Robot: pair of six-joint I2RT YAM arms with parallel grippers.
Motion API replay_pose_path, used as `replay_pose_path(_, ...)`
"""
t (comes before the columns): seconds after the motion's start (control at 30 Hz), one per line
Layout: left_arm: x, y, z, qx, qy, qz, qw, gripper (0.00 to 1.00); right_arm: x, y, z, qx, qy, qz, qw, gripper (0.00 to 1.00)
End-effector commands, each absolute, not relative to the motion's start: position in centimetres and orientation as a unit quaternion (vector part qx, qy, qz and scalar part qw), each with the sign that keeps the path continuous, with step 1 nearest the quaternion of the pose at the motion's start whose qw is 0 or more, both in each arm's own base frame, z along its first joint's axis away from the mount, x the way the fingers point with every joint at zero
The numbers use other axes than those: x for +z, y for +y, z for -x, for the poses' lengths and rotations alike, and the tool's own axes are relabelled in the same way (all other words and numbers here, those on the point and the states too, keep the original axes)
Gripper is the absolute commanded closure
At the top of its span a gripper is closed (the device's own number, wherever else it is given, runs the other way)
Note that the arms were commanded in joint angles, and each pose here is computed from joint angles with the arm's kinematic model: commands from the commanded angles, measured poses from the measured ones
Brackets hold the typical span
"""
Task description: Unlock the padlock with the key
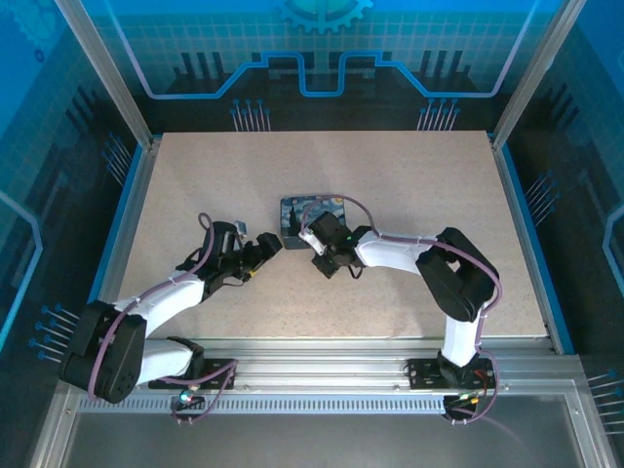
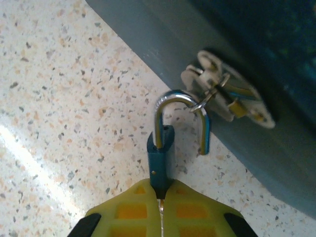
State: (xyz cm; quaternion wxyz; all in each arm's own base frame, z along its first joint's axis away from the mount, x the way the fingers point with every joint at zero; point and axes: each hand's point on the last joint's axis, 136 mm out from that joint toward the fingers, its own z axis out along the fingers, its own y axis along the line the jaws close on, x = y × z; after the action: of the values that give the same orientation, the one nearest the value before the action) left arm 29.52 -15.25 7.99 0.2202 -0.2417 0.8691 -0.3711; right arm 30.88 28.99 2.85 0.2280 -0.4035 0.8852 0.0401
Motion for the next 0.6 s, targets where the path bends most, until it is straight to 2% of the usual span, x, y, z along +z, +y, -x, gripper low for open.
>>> replay_pose_path(0.0, 7.7, -15.6, -28.8, -0.368, 0.882, 0.225, 0.189, 0.08, 4.5, 29.4, -29.8, 0.030, 0.863, 0.451, 0.225, 1.00)
replay_pose_path(0.57, 7.8, -15.5, -28.0, -0.367, 0.884, 0.226, 0.180, 0.08, 5.9, 29.3, -29.5, 0.007, 0.812, 0.548, 0.200, 1.00)
